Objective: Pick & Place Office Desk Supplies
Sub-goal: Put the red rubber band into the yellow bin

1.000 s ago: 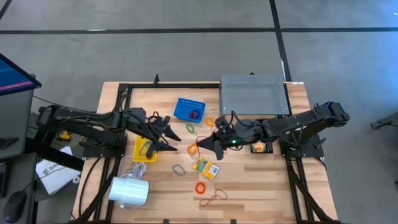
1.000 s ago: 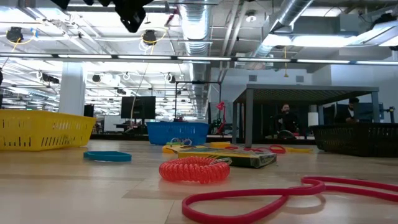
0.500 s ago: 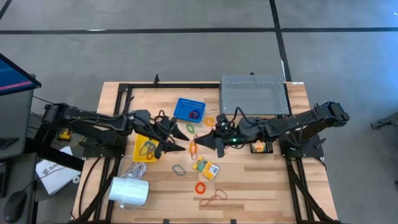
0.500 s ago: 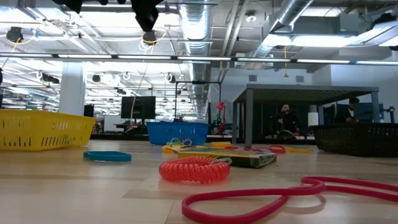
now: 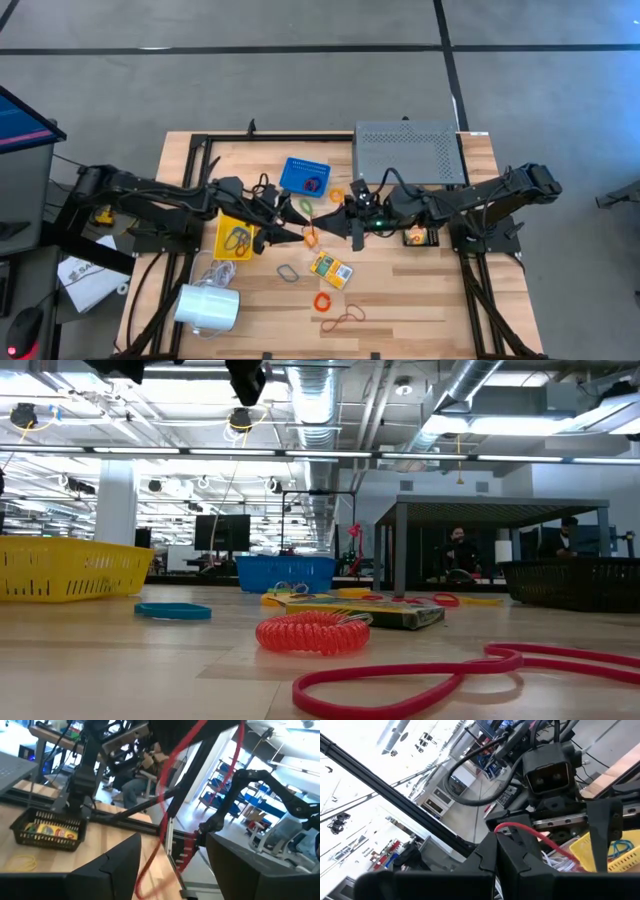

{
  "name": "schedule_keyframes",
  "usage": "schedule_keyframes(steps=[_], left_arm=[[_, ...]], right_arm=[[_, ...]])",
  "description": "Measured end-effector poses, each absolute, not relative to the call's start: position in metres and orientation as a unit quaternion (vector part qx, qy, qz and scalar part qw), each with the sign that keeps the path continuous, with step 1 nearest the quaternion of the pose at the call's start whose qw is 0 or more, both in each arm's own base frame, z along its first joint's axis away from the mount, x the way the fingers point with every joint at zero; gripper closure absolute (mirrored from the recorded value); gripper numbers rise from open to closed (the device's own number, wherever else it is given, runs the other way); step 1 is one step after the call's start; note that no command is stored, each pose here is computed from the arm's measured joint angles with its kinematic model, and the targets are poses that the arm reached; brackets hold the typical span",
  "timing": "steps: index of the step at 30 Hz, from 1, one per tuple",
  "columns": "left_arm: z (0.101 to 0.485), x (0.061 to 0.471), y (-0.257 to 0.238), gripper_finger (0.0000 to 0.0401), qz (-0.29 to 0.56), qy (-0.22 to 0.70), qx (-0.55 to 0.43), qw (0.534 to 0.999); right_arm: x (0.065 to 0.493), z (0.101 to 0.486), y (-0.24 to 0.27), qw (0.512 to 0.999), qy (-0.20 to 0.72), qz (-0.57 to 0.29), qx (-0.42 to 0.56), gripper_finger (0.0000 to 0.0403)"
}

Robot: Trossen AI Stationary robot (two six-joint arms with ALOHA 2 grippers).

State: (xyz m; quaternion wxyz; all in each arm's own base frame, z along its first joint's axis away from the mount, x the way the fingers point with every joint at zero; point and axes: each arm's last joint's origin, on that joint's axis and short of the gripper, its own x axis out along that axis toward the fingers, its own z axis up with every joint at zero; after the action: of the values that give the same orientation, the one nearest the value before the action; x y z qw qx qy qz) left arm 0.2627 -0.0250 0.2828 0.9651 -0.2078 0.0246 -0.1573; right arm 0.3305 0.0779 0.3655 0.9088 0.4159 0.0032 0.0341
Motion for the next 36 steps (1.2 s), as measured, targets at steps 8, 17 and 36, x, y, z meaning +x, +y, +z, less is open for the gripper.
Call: schedule_keyframes(steps=[8,17,36], left_arm=[[0.291,0.277,-0.036,0.0222,-0.187,0.024,-0.211,0.959],[0.301,0.275,-0.037,0.0389,-0.214,0.021,-0.233,0.948],[0.321,0.241,-0.033,0.0401,-0.204,0.048,-0.253,0.945]], right_arm=[[0.330,0.366,0.078,0.910,-0.001,0.036,0.413,0.0403],[0.329,0.369,0.083,0.912,-0.010,0.048,0.408,0.0403],[0.328,0.370,0.086,0.920,-0.014,0.052,0.388,0.0264]])
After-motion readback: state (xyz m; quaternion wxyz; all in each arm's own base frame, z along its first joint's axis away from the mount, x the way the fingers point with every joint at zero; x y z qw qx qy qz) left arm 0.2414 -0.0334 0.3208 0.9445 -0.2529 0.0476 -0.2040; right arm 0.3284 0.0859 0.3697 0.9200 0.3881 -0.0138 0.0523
